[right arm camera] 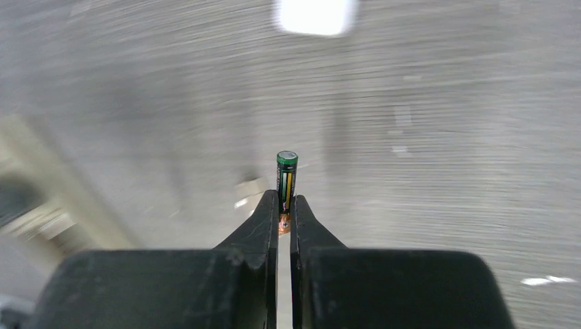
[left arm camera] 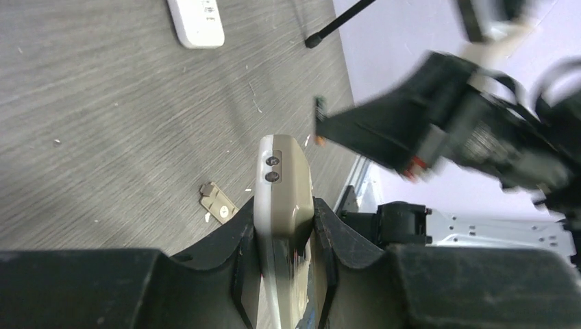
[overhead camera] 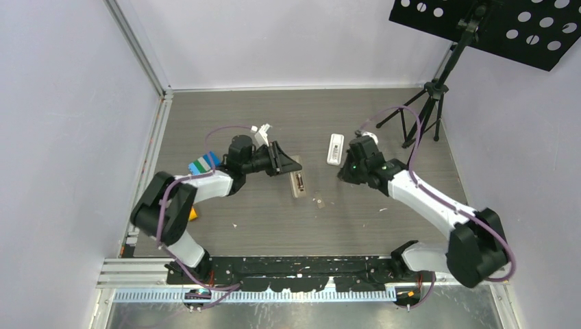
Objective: Load the batteries into the remote control
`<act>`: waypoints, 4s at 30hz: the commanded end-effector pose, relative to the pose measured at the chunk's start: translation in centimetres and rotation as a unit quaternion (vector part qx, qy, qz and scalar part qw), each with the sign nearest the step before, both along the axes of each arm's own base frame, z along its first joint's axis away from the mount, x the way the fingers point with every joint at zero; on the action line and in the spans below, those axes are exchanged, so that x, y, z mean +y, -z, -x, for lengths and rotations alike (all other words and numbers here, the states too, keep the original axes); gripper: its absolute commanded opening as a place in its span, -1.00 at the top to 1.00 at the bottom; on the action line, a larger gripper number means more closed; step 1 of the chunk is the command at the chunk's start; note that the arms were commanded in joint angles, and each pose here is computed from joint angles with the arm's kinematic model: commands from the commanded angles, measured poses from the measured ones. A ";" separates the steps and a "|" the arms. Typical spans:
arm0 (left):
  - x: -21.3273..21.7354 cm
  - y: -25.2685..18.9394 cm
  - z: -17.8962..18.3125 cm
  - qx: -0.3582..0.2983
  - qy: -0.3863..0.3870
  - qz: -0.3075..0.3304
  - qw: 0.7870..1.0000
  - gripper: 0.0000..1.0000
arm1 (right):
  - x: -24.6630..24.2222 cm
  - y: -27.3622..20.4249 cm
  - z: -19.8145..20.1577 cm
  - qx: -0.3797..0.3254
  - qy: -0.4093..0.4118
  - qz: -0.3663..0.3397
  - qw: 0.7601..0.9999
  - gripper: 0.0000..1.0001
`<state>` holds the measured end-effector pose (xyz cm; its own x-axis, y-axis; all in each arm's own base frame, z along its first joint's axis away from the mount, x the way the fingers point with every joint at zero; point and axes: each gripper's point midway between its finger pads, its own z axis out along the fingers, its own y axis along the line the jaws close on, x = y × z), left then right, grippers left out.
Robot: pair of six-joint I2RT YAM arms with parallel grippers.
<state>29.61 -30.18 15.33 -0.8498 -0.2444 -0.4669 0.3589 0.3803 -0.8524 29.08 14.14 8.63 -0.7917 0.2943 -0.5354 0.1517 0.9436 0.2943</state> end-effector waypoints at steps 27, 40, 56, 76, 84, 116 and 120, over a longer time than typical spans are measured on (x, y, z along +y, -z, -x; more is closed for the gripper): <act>-6.4 1.2 0.9 0.067 0.051 0.156 0.984 1.00 | 10.9 -7.1 5.7 -0.035 -0.248 -0.075 0.965 0.84; -6.5 0.6 0.6 0.063 0.048 0.162 0.984 1.00 | 10.8 -5.7 6.3 0.008 -0.253 -0.060 0.966 0.73; -6.5 -0.4 0.3 0.077 0.038 0.185 0.979 1.00 | 9.8 -9.1 4.7 -0.060 -0.193 -0.085 0.976 0.27; -4.8 -19.1 -2.5 0.103 -0.044 0.422 0.900 1.00 | 9.7 -22.5 4.5 -0.210 -0.012 -0.424 0.881 -0.73; -5.0 -21.2 -2.7 0.106 -0.052 0.440 0.890 1.00 | 8.2 -27.4 4.3 -0.284 0.006 -0.467 0.837 -0.76; -5.4 -19.7 -2.1 0.122 -0.058 0.433 0.891 1.00 | 7.5 -25.0 1.5 -0.269 0.084 -0.490 0.825 -0.17; -5.6 -19.7 -1.9 0.123 -0.054 0.433 0.891 1.00 | 7.8 -24.4 1.3 -0.260 0.081 -0.485 0.831 0.03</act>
